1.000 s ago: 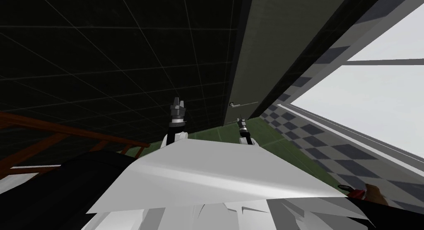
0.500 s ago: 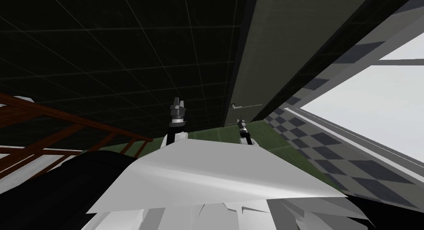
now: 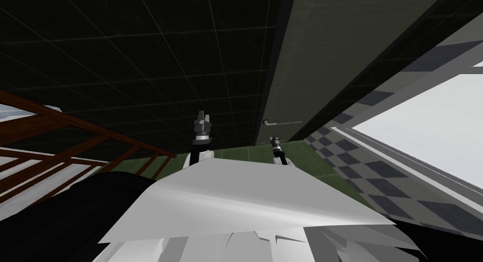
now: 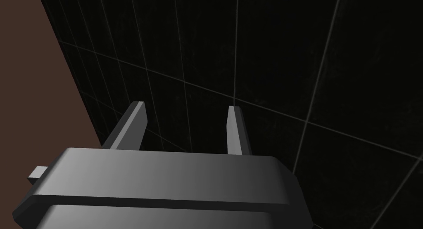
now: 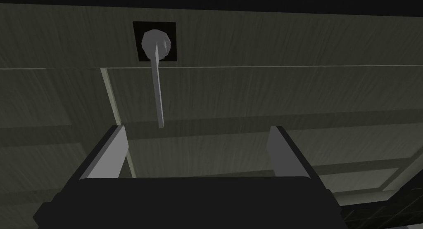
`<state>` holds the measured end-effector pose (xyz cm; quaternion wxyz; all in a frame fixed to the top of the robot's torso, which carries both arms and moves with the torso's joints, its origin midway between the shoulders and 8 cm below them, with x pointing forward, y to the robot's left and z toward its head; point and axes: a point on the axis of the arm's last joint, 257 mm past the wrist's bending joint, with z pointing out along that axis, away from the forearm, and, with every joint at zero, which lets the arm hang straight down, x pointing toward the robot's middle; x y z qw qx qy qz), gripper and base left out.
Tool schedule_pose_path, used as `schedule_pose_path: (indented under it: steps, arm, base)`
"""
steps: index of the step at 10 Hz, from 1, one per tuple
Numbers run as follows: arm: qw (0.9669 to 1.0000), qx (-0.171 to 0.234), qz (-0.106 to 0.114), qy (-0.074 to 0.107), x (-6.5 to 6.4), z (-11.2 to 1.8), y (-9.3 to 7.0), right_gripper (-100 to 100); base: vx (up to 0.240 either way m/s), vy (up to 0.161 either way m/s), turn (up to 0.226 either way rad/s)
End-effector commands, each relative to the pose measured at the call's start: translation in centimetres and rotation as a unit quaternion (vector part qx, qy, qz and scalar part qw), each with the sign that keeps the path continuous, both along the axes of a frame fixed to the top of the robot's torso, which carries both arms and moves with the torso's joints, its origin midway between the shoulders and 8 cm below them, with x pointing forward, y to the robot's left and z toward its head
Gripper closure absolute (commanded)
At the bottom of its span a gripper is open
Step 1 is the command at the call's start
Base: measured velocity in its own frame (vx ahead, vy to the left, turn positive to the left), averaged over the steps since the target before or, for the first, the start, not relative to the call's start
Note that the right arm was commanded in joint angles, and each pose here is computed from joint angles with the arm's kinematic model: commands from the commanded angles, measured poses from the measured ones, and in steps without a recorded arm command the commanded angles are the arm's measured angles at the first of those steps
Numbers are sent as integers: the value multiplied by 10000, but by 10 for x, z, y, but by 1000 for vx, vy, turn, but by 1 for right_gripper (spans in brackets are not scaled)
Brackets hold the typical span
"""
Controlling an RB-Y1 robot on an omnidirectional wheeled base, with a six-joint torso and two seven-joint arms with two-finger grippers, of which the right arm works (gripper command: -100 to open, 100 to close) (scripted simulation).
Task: Pull the door open
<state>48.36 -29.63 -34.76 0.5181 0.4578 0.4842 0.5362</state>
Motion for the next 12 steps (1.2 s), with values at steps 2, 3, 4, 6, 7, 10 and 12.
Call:
schedule_pose_path:
  steps: [2,3,4,6,7,10,12]
  arm:
    - [10000,9,-12,96,0,-9,-3,-100]
    - [9999,12,-17,131,0,-12,-4,-100]
    - [9999,14,-22,166,0,-15,-5,-100]
    - [9997,20,-37,257,-1,-22,-8,-100]
    - [9995,23,-47,313,-1,-26,-10,-100]
    - [9991,29,-70,429,-2,-35,-13,-100]
    - [9987,32,-86,503,-3,-41,-16,-100]
  base:
    - [29,-76,110]
    - [25,-78,102]
    - [39,-87,93]
    - [41,-90,136]
    - [56,-135,135]
    - [31,-117,132]
    - [23,-91,115]
